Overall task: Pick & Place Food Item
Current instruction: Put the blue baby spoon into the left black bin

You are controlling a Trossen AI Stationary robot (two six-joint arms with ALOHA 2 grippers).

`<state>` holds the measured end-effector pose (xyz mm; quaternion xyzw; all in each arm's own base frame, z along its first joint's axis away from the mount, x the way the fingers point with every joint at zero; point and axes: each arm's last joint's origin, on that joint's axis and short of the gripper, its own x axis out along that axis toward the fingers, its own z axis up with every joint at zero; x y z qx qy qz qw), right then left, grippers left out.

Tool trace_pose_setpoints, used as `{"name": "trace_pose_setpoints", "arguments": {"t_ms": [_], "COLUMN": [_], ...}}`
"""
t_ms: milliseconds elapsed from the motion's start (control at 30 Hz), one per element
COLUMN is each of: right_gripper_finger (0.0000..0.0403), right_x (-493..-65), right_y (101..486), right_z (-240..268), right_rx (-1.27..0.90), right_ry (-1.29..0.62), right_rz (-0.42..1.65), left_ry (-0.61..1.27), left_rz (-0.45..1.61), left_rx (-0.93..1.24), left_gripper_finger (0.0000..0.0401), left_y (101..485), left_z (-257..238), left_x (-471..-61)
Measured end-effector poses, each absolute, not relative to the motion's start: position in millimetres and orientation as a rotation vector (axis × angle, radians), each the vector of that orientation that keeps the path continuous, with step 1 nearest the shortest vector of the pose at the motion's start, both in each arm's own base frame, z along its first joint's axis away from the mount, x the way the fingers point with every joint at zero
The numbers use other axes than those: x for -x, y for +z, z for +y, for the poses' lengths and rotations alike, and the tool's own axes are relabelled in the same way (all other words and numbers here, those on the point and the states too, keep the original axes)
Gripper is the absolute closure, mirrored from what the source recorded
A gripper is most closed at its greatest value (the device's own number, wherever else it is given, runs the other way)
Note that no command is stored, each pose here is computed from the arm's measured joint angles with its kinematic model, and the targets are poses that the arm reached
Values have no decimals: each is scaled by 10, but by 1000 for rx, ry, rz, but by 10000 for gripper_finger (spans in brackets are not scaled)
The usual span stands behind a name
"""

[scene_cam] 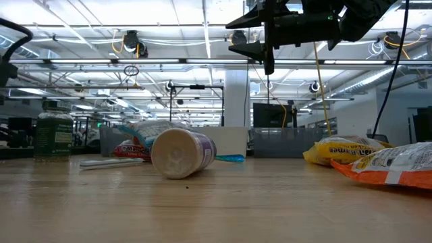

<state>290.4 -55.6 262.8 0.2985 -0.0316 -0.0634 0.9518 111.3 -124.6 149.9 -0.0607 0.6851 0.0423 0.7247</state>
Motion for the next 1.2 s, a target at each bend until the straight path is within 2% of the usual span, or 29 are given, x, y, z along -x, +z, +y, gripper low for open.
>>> {"name": "trace_pose_setpoints", "arguments": {"t_ms": [433, 767, 1200], "right_gripper_finger": [176, 180, 179], "right_x": [-2903, -2903, -2903], "right_y": [2628, 2628, 2627], "right_z": [-559, -559, -557], "right_rx": [-584, -585, -586], "right_ry": [-138, -137, -132], "right_rz": [-65, -65, -62], "left_ry": [86, 32, 3], "left_rz": [1506, 1438, 1534], "left_rx": [237, 38, 56], "left_gripper_finger": [215, 215, 215], "left_y": [1629, 1618, 1455], "left_z": [-1176, -1139, -1081], "left_x": [-1064, -1079, -990]}}
